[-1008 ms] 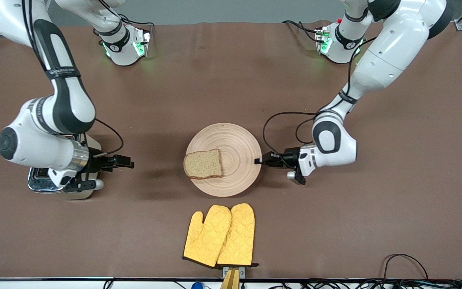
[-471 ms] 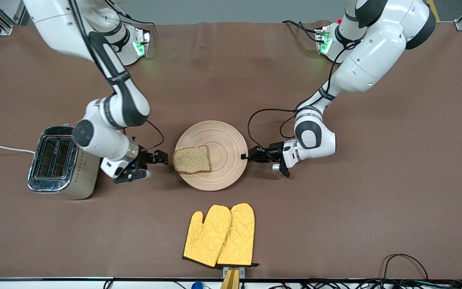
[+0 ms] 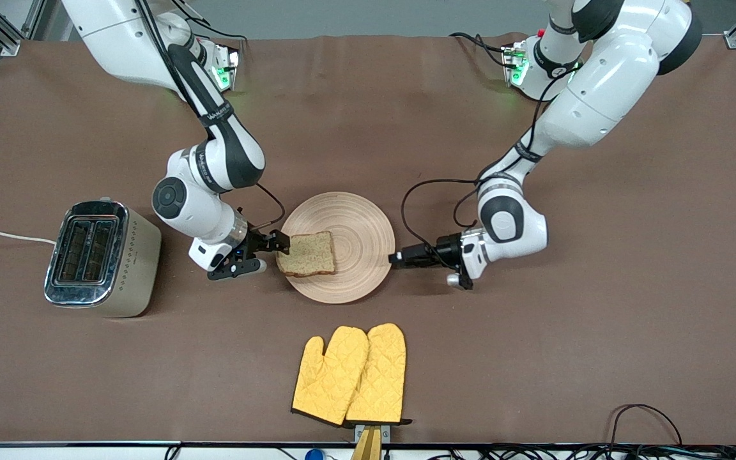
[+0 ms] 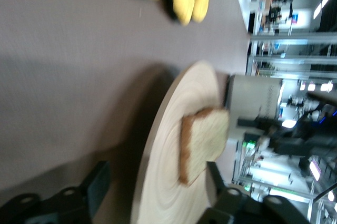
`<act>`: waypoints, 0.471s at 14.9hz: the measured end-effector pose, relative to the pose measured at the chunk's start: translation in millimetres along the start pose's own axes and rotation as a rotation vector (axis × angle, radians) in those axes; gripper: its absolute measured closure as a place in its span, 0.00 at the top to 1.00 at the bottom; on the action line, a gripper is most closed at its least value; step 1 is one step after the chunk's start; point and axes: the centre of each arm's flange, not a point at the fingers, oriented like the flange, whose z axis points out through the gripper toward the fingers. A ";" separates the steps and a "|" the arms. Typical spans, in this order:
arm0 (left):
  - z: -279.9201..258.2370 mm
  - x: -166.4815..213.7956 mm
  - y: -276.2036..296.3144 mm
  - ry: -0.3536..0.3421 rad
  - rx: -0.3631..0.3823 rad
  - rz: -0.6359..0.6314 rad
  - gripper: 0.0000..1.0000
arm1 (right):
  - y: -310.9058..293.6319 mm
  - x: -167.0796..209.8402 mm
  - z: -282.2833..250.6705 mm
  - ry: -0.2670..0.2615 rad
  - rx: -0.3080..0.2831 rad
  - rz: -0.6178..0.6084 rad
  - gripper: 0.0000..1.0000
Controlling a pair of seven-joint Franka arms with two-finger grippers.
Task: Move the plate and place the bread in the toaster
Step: 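Grasp the bread slice with the right gripper while the left gripper withdraws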
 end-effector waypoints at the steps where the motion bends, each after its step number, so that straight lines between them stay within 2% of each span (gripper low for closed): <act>1: -16.2 13.8 10.8 0.011 0.013 0.003 0.99 | 0.6 -1.6 1.8 0.000 -0.002 0.001 0.80; 2: -34.7 28.9 21.8 0.022 0.031 0.009 1.00 | 0.6 -3.0 3.3 -0.001 -0.003 0.007 0.70; 4: -72.6 57.9 40.4 0.045 0.077 0.013 1.00 | -1.1 -4.2 4.5 -0.001 -0.003 0.015 0.65; 5: -90.9 71.2 47.2 0.059 0.100 0.004 1.00 | -1.7 -4.4 4.6 -0.001 -0.003 0.017 0.56; 7: -125.1 95.8 60.7 0.071 0.124 -0.002 1.00 | -2.3 -4.5 4.7 0.000 -0.003 0.021 0.53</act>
